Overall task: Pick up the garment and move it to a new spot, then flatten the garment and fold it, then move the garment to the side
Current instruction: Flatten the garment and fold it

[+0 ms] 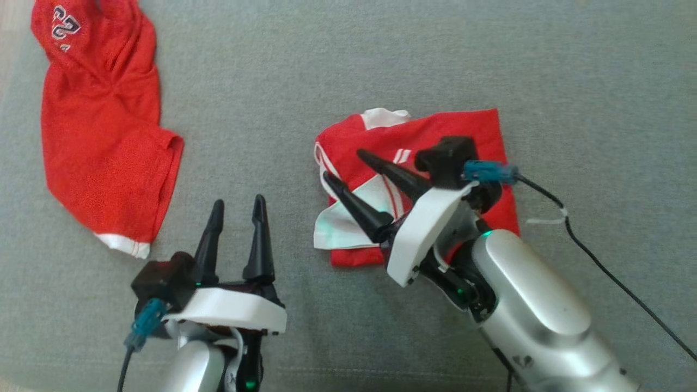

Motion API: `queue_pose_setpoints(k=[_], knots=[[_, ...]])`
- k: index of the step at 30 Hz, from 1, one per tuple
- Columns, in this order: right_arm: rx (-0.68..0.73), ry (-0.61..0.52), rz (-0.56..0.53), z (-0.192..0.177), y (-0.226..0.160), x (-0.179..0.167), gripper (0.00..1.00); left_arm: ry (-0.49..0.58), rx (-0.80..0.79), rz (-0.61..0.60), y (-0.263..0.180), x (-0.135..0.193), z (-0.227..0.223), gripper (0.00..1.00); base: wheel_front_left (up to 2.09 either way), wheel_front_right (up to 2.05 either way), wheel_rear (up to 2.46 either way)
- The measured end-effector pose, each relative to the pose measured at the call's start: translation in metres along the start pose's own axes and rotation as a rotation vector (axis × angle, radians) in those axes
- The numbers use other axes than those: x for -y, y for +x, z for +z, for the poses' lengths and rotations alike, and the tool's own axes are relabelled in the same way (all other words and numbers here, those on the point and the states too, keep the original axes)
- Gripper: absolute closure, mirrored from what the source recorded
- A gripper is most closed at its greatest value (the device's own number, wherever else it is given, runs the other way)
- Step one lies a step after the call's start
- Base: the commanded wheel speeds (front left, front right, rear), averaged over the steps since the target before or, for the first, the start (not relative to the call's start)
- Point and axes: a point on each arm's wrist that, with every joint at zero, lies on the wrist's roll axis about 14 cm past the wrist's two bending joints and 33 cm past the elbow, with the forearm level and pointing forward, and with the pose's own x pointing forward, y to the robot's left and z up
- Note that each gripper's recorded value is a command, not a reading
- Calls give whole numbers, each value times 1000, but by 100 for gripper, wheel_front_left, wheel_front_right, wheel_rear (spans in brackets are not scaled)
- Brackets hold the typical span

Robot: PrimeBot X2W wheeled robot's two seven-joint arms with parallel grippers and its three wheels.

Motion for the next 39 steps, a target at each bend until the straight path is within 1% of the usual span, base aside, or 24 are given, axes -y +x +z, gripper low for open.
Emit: queue_pose_setpoints(k=[5,8,12,15,18,19,20,21,22,27,33,36,39], knots=[[117,21,-57,24,-17,11,0,7,20,-8,0,1,6,0,0,0,0],[181,-2,-130,32,-36,24,0,12,12,-20,-7,5,3,0,0,0,0],[314,-42,-261,50,-73,52,0,30,14,-20,-12,4,3,0,0,0,0],[366,-76,-368,49,-106,76,0,45,29,-42,-14,9,8,0,0,0,0],[354,-107,-476,33,-135,100,0,57,44,-58,-15,13,12,0,0,0,0],[341,-102,-503,25,-141,105,20,58,42,-60,-16,14,11,0,0,0,0],[320,-97,-519,16,-144,109,58,58,37,-59,-18,14,9,0,0,0,0],[297,-91,-526,7,-145,111,94,58,30,-57,-19,13,7,0,0,0,0],[277,-83,-526,0,-143,112,100,58,25,-55,-19,12,6,0,0,0,0],[191,-61,-467,-22,-121,106,100,67,11,-48,-17,9,1,0,0,0,0],[119,-91,-367,-25,-81,95,100,68,-2,-27,-17,3,-3,0,0,0,0],[67,-106,-300,-34,-62,81,100,70,2,-12,-18,-2,-1,0,0,0,0],[38,-107,-219,-42,-47,58,100,69,10,9,-19,-7,2,0,0,0,0]])
